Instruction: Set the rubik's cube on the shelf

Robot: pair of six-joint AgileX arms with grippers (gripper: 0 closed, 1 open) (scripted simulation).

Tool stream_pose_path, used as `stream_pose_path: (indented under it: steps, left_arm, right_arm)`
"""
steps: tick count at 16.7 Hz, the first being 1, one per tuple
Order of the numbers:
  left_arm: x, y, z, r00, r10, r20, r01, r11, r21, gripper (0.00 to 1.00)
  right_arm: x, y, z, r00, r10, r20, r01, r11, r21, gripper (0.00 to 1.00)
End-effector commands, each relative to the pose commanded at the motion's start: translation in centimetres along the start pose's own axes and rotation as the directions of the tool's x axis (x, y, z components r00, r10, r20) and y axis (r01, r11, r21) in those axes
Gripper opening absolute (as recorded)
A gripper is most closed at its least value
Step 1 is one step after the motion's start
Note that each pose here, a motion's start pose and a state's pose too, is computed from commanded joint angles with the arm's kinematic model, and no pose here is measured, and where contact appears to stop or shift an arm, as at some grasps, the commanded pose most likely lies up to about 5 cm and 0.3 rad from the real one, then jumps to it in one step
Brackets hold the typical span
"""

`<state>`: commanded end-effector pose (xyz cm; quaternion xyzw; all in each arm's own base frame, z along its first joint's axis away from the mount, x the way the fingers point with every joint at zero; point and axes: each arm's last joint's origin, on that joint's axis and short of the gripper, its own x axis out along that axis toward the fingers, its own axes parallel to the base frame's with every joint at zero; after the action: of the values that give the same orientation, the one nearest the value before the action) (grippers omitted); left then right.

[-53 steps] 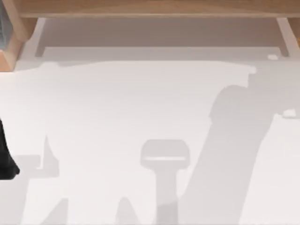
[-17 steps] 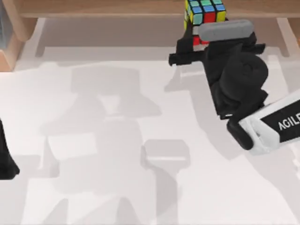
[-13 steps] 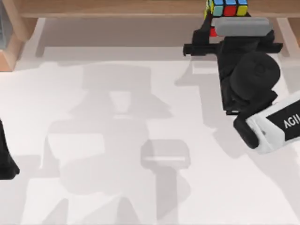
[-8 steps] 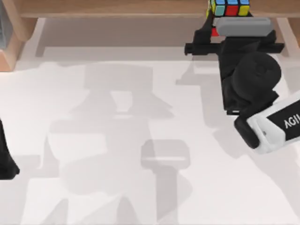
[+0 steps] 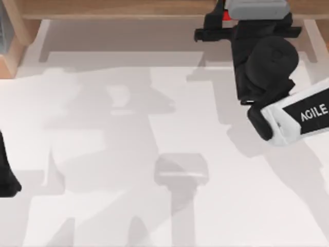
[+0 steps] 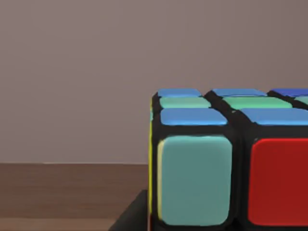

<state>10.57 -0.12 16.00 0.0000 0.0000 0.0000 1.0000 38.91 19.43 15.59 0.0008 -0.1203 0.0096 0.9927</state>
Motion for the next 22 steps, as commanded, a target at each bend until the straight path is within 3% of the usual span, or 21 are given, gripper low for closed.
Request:
stream_pose_path:
  steps: [7, 13, 22]
  left_arm:
    - [0.0, 0.0, 0.0, 1.0, 0.0, 0.0, 0.0, 1.0, 0.0, 1.0]
    - [0.0, 0.0, 0.0, 1.0, 0.0, 0.0, 0.0, 1.0, 0.0, 1.0]
    - [0.0, 0.0, 0.0, 1.0, 0.0, 0.0, 0.0, 1.0, 0.0, 1.0]
  right_arm:
    - [5.6, -1.0, -0.8, 0.999, -0.028, -0.017, 0.028, 1.0, -0.002, 0.0]
    - [6.2, -1.2, -1.3, 0.999, -0.031, -0.042, 0.031, 0.999, -0.009, 0.0]
    - [6.2, -1.2, -1.3, 0.999, -0.031, -0.042, 0.031, 0.999, -0.009, 0.68]
